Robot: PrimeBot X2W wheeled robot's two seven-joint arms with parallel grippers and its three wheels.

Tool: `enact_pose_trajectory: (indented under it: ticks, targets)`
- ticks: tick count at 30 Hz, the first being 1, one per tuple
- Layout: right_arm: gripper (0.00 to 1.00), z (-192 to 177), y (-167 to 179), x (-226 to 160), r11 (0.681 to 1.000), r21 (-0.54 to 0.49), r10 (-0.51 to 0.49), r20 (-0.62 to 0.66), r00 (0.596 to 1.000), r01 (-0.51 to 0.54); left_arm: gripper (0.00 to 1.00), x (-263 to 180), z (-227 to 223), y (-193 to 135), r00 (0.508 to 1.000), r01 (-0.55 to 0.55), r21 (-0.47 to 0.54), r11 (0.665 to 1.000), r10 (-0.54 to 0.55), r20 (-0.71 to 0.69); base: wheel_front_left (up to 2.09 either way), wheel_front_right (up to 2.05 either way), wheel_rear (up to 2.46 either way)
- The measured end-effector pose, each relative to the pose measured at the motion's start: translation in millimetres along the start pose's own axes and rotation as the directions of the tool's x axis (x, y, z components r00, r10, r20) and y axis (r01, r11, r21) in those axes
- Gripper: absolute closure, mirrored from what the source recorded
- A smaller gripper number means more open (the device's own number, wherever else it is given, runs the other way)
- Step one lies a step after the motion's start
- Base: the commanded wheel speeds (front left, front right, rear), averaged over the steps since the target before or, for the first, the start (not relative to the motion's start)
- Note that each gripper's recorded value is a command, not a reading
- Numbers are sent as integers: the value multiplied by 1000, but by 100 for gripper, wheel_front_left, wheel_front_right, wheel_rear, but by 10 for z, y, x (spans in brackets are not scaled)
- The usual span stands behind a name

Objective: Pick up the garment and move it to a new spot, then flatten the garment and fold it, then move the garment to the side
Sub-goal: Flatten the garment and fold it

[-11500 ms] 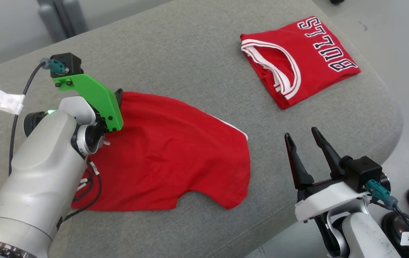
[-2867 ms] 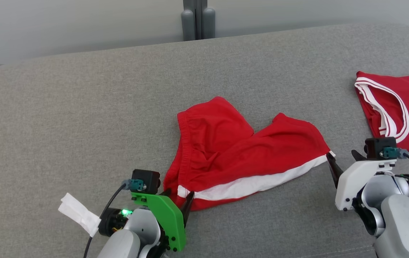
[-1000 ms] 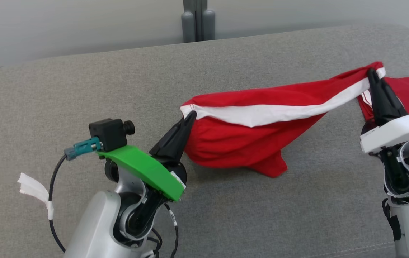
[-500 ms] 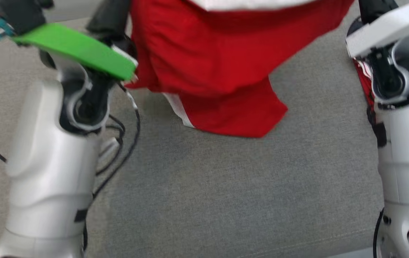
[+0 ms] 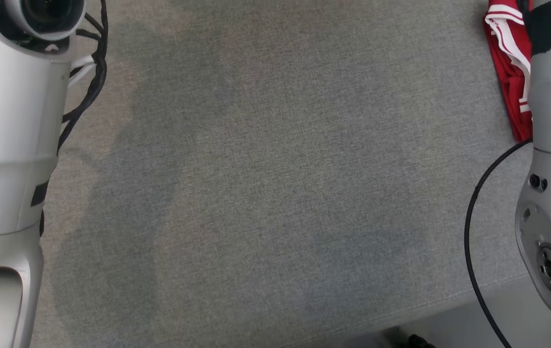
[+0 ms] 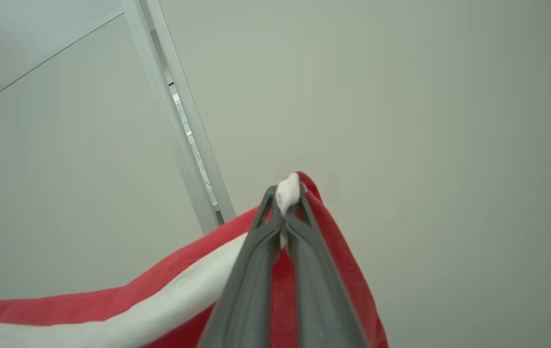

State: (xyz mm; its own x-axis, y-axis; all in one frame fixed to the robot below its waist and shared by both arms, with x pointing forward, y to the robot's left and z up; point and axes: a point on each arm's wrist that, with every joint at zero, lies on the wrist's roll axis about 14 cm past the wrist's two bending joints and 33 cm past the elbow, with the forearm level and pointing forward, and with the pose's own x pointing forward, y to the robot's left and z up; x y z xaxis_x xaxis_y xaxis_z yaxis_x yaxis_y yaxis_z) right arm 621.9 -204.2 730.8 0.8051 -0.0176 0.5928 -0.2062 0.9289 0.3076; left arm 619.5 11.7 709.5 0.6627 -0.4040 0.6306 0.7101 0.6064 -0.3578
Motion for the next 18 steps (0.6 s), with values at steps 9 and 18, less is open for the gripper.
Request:
enact_pose_trajectory:
  ticks: [9,18]
  targets:
    - [100,-996,-301,-853,998,3,-61,-310,949,65,100,-793,-826,43,973,-86,-89,992,65,-221,0,0,0]
    - [100,-1536,-592,-2428,988,-34,-129,-729,672,153,100,-1918,-1341,-433,861,-93,-114,989,22,-507,0,0,0]
